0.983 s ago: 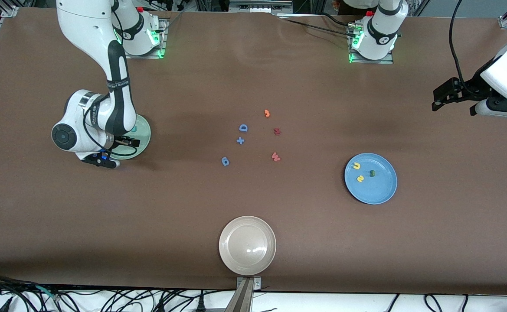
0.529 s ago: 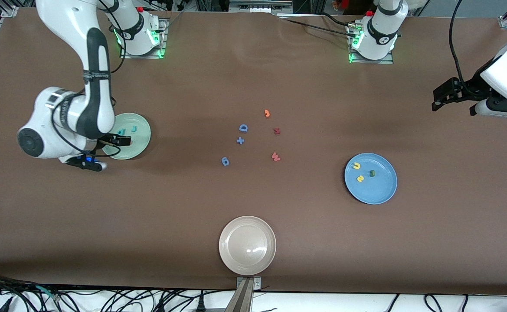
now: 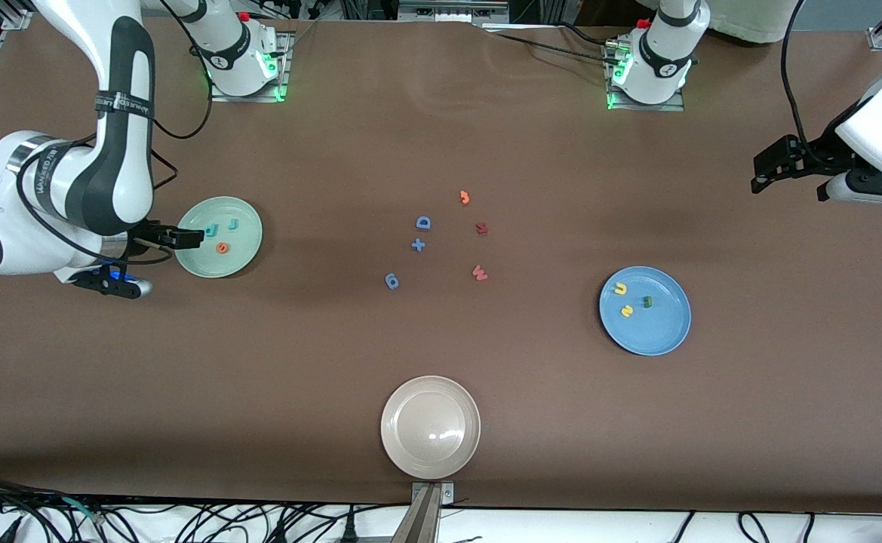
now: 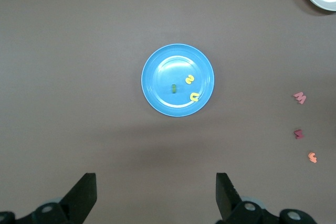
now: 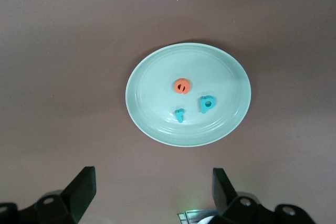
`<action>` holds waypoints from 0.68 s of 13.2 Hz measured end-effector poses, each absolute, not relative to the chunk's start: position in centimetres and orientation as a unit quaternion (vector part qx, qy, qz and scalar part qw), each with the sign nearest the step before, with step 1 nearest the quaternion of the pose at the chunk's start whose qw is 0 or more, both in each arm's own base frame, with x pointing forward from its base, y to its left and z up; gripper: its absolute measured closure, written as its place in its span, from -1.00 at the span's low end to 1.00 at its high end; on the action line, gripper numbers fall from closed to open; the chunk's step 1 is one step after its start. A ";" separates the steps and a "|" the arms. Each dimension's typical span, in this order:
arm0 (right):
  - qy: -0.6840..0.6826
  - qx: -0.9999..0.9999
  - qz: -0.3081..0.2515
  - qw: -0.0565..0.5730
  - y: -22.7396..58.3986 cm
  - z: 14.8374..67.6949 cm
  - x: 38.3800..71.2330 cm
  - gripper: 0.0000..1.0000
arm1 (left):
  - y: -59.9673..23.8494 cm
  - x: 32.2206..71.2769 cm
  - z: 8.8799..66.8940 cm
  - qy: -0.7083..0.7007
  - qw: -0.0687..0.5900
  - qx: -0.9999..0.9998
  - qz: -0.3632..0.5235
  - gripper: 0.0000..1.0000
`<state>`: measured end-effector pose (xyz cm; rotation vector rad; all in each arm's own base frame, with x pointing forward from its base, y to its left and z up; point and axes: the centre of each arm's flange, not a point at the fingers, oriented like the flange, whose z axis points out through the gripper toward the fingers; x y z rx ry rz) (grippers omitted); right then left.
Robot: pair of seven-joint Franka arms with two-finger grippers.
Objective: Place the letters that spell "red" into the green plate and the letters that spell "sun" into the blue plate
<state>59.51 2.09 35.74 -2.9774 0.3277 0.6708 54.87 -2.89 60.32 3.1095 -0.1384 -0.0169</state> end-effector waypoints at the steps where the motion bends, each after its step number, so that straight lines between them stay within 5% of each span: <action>1: 0.107 -0.969 0.220 0.036 2.0 35.8 59.5 -0.97 | -2.9 54.9 60.3 -0.044 0.014 0.999 -0.005 -1.00; 9: 0.092 -0.977 0.192 0.035 2.4 43.4 61.2 -0.97 | -3.1 54.9 60.3 -0.047 0.014 0.999 -0.005 -1.00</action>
